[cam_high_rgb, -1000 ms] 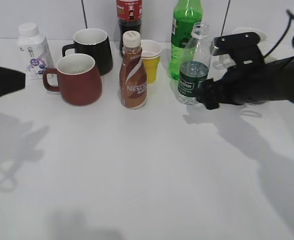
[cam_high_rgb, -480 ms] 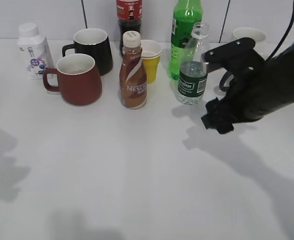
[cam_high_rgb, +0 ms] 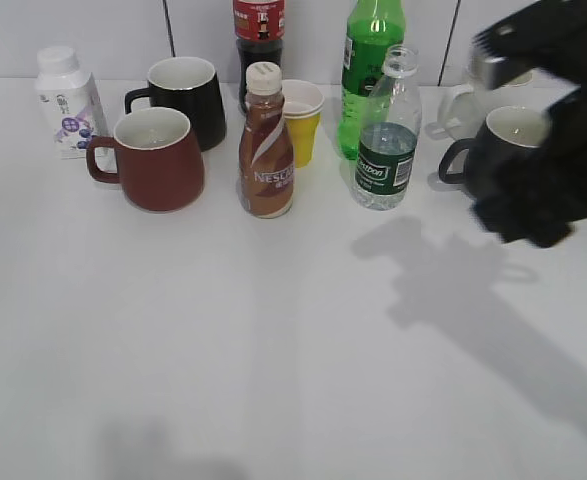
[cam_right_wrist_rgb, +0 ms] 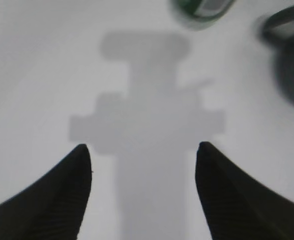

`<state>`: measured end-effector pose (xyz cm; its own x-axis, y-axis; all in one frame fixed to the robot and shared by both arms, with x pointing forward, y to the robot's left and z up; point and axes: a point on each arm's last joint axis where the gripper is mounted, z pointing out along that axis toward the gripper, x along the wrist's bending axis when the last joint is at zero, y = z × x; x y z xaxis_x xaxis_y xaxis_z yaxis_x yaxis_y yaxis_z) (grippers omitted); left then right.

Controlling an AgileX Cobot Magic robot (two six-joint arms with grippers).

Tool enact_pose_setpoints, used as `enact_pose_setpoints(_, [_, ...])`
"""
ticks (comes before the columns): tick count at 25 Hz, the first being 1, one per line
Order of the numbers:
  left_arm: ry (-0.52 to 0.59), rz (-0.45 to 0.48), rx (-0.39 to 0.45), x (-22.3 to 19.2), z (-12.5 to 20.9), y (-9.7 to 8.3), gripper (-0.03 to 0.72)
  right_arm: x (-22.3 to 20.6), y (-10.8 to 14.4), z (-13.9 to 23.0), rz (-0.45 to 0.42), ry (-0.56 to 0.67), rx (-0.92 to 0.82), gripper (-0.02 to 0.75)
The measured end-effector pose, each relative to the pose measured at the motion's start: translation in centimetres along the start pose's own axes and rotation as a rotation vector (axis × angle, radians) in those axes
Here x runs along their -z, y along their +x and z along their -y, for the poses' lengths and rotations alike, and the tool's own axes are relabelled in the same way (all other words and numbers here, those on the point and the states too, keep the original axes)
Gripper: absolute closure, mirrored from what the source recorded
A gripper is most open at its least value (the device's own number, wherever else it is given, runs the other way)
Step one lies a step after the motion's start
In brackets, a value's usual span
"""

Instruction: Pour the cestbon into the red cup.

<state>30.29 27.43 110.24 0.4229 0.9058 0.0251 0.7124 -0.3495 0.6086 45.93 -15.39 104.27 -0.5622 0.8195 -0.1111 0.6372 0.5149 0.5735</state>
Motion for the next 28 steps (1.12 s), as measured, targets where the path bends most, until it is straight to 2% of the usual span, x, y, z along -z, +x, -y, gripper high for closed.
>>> enact_pose_setpoints(2, [-0.061,-0.041,0.05,1.1,0.8,0.3,0.356,2.0,-0.8,0.4,0.066,-0.003,-0.002,0.247])
enact_pose_setpoints(5, [-0.135,-0.062,0.087,2.4,2.1,0.4,0.356,4.5,-1.4,2.0,0.116,0.092,-0.042,0.25])
enact_pose_setpoints(9, [-0.206,-0.063,0.101,3.2,3.6,0.4,0.356,8.2,-0.9,4.3,0.035,0.129,-0.124,0.255])
enact_pose_setpoints(11, [-0.213,-0.063,0.102,2.9,4.5,0.3,0.356,10.2,-0.4,5.8,-0.033,0.093,-0.157,0.256])
enact_pose_setpoints(15, [-0.177,-0.062,0.103,1.1,6.4,0.2,0.358,13.5,0.1,9.9,-0.098,0.004,-0.188,0.256])
enact_pose_setpoints(20, [-0.167,-0.062,0.103,0.6,7.1,0.2,0.379,15.9,0.1,15.3,-0.098,-0.128,-0.19,0.256])
enact_pose_setpoints(23, [-0.165,-0.062,0.102,0.5,7.1,0.2,0.389,17.1,0.1,18.1,-0.09,-0.25,-0.172,0.256])
enact_pose_setpoints(28, [-0.231,-0.059,0.099,0.1,6.6,0.2,0.399,17.3,0.2,21.7,-0.071,-0.395,-0.093,0.256])
